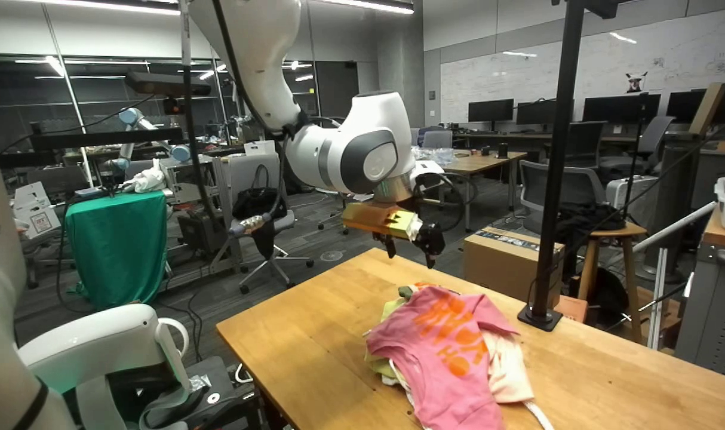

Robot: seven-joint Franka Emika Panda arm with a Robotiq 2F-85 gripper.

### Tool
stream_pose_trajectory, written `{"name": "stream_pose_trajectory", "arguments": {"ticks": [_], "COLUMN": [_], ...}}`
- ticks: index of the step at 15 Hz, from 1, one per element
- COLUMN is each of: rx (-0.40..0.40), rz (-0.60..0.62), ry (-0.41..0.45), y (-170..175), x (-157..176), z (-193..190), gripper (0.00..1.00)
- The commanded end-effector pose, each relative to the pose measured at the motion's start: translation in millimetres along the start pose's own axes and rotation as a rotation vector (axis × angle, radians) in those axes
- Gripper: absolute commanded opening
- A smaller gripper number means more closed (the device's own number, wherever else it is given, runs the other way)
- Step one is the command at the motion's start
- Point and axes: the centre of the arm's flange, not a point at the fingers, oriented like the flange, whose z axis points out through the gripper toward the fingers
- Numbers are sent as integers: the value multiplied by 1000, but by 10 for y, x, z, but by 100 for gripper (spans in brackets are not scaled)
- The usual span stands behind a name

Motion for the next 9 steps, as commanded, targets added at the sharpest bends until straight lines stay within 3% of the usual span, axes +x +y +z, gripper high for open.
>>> {"name": "stream_pose_trajectory", "arguments": {"ticks": [1,9], "rx": [-53,-85], "rz": [-8,13], "ry": [47,51], "y": [79,203], "x": [50,98], "z": [234,717], "gripper": [100,100]}}
